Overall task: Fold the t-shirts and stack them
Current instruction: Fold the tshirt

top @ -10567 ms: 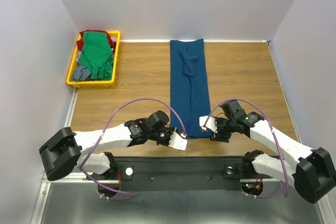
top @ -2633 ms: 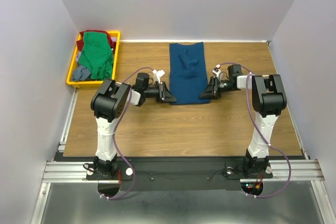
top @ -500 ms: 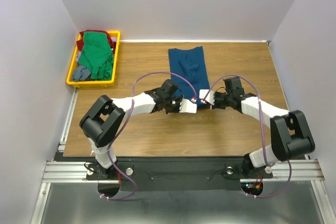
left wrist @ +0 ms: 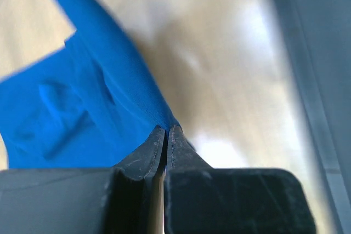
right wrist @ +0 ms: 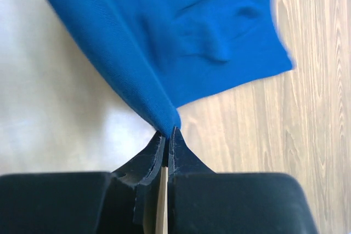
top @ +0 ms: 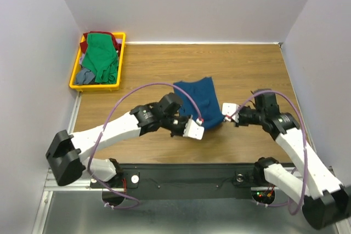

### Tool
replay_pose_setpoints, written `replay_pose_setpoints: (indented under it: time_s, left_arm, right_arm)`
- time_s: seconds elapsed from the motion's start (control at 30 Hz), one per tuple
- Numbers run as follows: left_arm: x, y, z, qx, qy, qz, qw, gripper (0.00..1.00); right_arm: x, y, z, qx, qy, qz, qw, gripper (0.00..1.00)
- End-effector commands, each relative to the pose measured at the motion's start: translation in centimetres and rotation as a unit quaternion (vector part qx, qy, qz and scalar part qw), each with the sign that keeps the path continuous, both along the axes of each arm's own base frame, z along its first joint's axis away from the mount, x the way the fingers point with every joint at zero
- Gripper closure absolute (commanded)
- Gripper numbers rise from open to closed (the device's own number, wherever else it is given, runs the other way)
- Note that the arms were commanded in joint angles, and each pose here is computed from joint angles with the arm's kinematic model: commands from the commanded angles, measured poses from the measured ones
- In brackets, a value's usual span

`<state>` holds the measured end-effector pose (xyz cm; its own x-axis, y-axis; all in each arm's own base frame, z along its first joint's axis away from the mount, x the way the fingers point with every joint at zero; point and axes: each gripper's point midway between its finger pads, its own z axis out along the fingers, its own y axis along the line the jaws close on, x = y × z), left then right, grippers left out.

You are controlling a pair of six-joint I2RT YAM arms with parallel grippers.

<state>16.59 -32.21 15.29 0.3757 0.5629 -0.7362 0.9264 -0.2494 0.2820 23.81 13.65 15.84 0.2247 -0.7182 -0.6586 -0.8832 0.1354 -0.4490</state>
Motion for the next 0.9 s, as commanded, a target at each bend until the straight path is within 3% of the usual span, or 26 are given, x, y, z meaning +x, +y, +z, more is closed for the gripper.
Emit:
replay_pose_setpoints:
  time_s: [0.0, 0.17, 0.3, 0.4, 0.53, 0.63, 0.87]
  left_arm:
    - [-6.7, 1.2, 1.1, -0.001, 0.083, -0.045, 0.996, 1.00]
    - [-9.7, 2.5, 2.1, -0.006, 0.142, -0.066, 0.988, 1.00]
    - [-7.6, 3.1, 2.9, -0.025, 0.140, -0.046, 0.989, 1.00]
    - [-3.8, 3.4, 3.8, -0.045, 0.151, -0.016, 0.987, 1.00]
    - [0.2, 4.3, 1.6, -0.018, 0.187, 0.026, 0.982, 1.00]
    - [3.9, 5.1, -0.1, -0.018, 0.225, 0.072, 0.972, 1.00]
    - [11.1, 5.3, -5.7, 0.004, 0.329, 0.149, 0.933, 1.00]
  right_arm:
    - [-5.2, -0.1, 1.7, 0.016, 0.031, 0.031, 0.999, 0.99]
    - [-8.1, 0.3, 5.2, 0.058, 0.026, 0.044, 0.997, 0.99]
    - [-6.0, 0.5, 5.2, 0.050, 0.042, 0.026, 0.998, 0.99]
    - [-2.6, 1.4, 5.3, 0.047, 0.054, 0.019, 0.997, 0.99]
    - [0.9, 2.8, 5.0, 0.046, 0.071, 0.029, 0.996, 0.99]
    - [4.1, 3.7, 0.7, 0.023, 0.138, 0.027, 0.990, 0.99]
    - [7.2, 4.3, -5.6, 0.011, 0.222, 0.004, 0.975, 0.99]
